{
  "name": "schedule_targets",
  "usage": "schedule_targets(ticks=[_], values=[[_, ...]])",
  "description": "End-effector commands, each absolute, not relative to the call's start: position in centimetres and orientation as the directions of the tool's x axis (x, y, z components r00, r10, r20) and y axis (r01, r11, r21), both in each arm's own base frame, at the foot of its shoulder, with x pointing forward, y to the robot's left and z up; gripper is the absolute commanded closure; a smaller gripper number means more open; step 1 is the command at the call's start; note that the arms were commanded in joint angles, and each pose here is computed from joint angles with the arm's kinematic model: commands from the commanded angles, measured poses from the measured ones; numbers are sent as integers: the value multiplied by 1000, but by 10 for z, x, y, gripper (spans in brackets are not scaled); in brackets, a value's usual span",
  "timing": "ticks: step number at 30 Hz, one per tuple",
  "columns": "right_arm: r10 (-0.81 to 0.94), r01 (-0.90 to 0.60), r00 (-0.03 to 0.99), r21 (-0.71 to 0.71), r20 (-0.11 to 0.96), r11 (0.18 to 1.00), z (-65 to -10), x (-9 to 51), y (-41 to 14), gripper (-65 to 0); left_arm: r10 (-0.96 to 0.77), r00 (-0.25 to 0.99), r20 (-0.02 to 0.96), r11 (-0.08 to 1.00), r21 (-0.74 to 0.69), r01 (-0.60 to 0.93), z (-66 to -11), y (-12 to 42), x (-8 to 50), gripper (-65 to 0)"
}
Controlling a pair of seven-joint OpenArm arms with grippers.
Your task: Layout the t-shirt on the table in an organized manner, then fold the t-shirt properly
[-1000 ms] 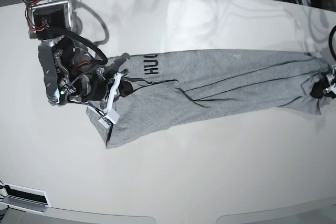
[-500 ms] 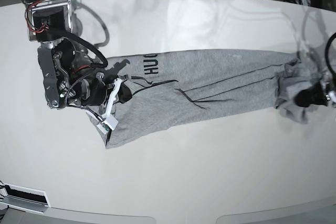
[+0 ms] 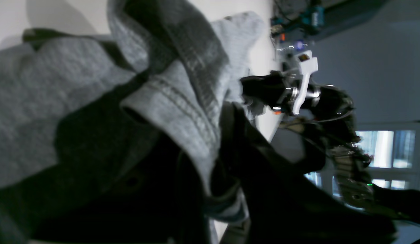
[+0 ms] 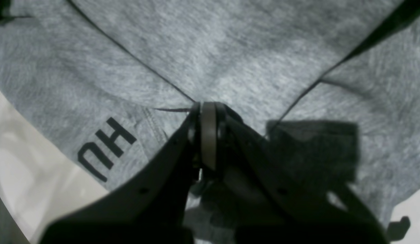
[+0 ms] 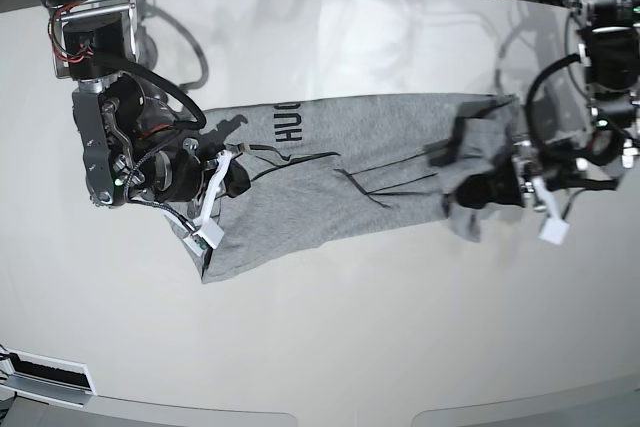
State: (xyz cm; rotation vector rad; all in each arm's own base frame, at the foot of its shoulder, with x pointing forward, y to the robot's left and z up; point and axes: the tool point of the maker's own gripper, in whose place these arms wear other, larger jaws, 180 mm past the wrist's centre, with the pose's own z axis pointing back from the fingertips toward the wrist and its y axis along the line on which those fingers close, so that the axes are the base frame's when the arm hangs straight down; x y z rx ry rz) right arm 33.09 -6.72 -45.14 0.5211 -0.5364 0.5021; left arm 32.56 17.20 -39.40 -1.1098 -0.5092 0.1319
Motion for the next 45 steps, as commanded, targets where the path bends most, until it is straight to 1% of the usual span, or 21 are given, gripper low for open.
schedule_targets(ticks=[1, 9, 14, 15, 17, 18, 19, 20, 21, 22, 23, 26, 27, 28, 29, 31, 32, 37, 40, 41, 45], values=[[284, -581, 712, 312, 642, 752, -434, 348, -66, 0, 369, 851, 373, 438, -878, 195, -377, 173, 341, 0], [284, -581, 712, 313, 642, 752, -434, 348, -66, 0, 401, 851, 340, 328, -921, 213, -377, 118, 348, 0], [284, -581, 713, 312, 641, 752, -434, 348, -67, 0, 429, 831, 354, 355, -912, 205, -383, 110, 356, 0], [284, -581, 713, 313, 642, 752, -434, 348, -67, 0, 444, 821, 358, 355, -912, 206, -382, 112, 358, -41], [283, -581, 712, 312, 642, 752, -433, 349, -66, 0, 466, 806, 364, 355, -912, 206, -380, 114, 363, -210], [282, -582, 710, 312, 645, 751, -432, 350, -66, -20, 470, 804, 364, 354, -912, 206, -380, 114, 363, -293], [279, -582, 709, 313, 648, 751, -431, 351, -66, -77, 468, 806, 362, 352, -913, 206, -380, 112, 362, -357], [275, -583, 706, 314, 653, 750, -428, 354, -65, -140, 457, 814, 358, 350, -914, 206, -381, 110, 360, -384], [267, -583, 703, 318, 659, 748, -425, 356, -64, -201, 436, 827, 355, 351, -913, 207, -383, 107, 357, -386], [256, -582, 700, 325, 666, 745, -422, 359, -63, -248, 415, 839, 351, 351, -913, 208, -385, 103, 354, -386], [242, -582, 696, 334, 676, 742, -417, 362, -61, -272, 397, 850, 348, 351, -913, 210, -387, 100, 351, -386], [207, -586, 683, 356, 701, 728, -400, 375, -56, -272, 350, 872, 341, 353, -911, 215, -390, 93, 344, -380], [199, -590, 679, 363, 707, 721, -393, 380, -54, -272, 349, 872, 343, 351, -911, 218, -389, 94, 345, -354], [196, -595, 675, 367, 711, 715, -386, 384, -53, -272, 352, 870, 346, 353, -910, 219, -387, 97, 346, -300], [199, -602, 670, 366, 715, 709, -377, 387, -53, -272, 358, 865, 351, 356, -908, 222, -385, 101, 348, -222], [221, -616, 661, 351, 717, 705, -360, 393, -57, -272, 366, 855, 368, 370, -900, 229, -380, 112, 353, -22], [228, -620, 655, 340, 720, 707, -352, 395, -61, -272, 365, 850, 379, 382, -894, 234, -377, 119, 356, 0], [191, -566, 615, 260, 765, 783, -319, 411, -104, -272, 332, 829, 449, 496, -831, 252, -365, 167, 369, 0], [134, -414, 667, 216, 733, 884, -330, 416, -154, -275, 291, 826, 482, 591, -770, 241, -362, 207, 369, 0], [85, -339, 693, 220, 716, 915, -337, 413, -172, -296, 281, 825, 490, 621, -748, 232, -362, 221, 367, 0], [-104, -93, 733, 251, 672, 964, -372, 396, -231, -492, 277, 802, 529, 706, -678, 204, -351, 270, 366, 0]])
